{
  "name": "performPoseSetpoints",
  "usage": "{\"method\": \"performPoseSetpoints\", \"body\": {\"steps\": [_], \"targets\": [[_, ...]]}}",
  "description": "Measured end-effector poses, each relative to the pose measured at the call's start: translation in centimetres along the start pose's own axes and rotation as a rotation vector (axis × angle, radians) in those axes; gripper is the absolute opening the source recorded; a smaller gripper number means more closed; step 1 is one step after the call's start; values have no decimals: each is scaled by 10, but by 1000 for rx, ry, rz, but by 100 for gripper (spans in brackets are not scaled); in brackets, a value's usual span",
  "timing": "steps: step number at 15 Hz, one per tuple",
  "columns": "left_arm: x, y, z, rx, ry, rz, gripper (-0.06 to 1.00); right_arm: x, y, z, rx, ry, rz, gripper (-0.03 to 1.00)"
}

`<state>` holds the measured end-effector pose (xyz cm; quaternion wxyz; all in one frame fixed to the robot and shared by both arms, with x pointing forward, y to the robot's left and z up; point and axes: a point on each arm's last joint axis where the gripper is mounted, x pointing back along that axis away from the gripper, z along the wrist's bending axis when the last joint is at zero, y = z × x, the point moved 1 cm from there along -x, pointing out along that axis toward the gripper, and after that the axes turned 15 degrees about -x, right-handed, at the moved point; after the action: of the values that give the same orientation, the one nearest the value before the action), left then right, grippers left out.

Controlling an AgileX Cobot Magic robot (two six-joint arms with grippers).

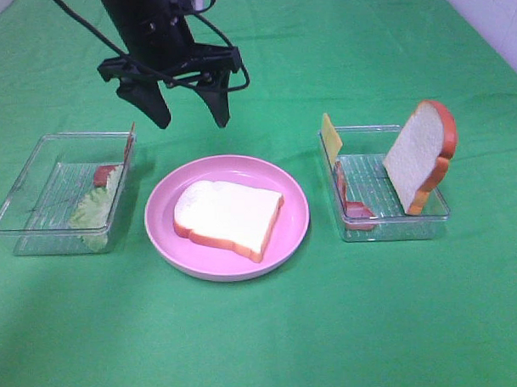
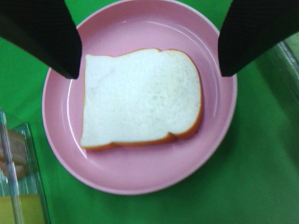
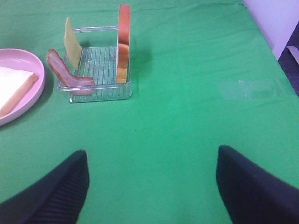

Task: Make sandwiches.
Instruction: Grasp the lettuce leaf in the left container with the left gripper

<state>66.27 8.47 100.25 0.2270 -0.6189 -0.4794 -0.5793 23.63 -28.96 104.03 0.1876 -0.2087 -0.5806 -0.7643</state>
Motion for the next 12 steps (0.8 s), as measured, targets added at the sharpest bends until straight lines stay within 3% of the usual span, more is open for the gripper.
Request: {"method": "performPoseSetpoints", "body": {"steps": [3, 8, 10, 12], "targets": [[27, 15, -4, -26, 24, -95, 76, 0, 0, 0, 0, 0, 0, 72], [61, 7, -4, -49, 117, -130, 70, 0, 0, 0, 0, 0, 0, 72], [85, -24, -7, -17, 162, -100, 68, 0, 0, 0, 0, 0, 0, 72], [85, -51, -4, 27, 201, -35, 68, 0, 0, 0, 0, 0, 0, 72]]}}
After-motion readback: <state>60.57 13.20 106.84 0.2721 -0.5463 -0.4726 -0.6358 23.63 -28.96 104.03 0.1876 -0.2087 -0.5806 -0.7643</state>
